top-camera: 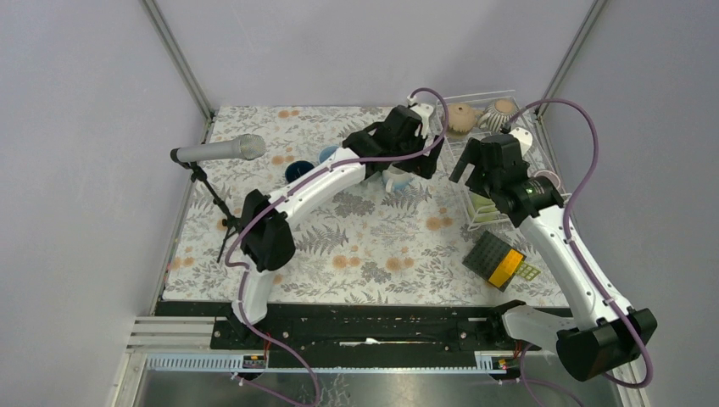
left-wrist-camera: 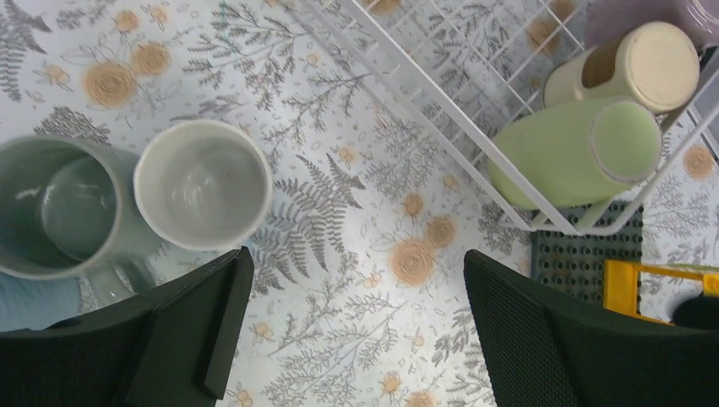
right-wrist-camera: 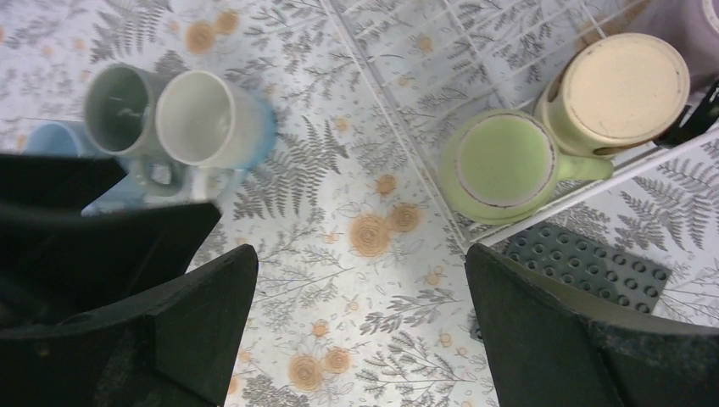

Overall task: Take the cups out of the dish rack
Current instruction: Move the cup to the dish rack.

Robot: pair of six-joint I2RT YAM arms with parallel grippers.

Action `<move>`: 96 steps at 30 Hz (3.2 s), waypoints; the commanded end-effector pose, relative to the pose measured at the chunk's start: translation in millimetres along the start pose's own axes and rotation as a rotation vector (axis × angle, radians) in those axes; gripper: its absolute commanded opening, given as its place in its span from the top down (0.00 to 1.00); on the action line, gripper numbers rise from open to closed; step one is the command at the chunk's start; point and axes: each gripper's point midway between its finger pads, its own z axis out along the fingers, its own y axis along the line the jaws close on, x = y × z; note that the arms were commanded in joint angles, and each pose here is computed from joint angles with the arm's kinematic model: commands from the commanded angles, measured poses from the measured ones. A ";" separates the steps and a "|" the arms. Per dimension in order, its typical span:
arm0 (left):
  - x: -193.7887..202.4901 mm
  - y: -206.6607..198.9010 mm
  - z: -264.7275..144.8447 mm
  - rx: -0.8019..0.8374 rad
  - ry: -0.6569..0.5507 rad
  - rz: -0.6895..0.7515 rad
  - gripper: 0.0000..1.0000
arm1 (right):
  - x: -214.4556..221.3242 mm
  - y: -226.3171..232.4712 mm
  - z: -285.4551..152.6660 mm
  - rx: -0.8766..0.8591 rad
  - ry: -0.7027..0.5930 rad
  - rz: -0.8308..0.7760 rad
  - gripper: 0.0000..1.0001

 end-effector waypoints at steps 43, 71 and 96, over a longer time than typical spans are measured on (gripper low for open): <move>80.4 -0.6 -122.5 0.078 -0.001 0.019 0.01 | 16.3 -69.0 73.4 0.228 0.116 -0.041 0.00; 90.6 -0.2 -114.4 0.085 0.023 0.016 0.01 | 29.7 -78.6 82.3 0.273 0.165 -0.078 0.13; 92.0 -1.8 -115.7 0.096 0.023 0.014 0.01 | 24.3 -45.6 115.6 0.185 0.165 0.064 0.14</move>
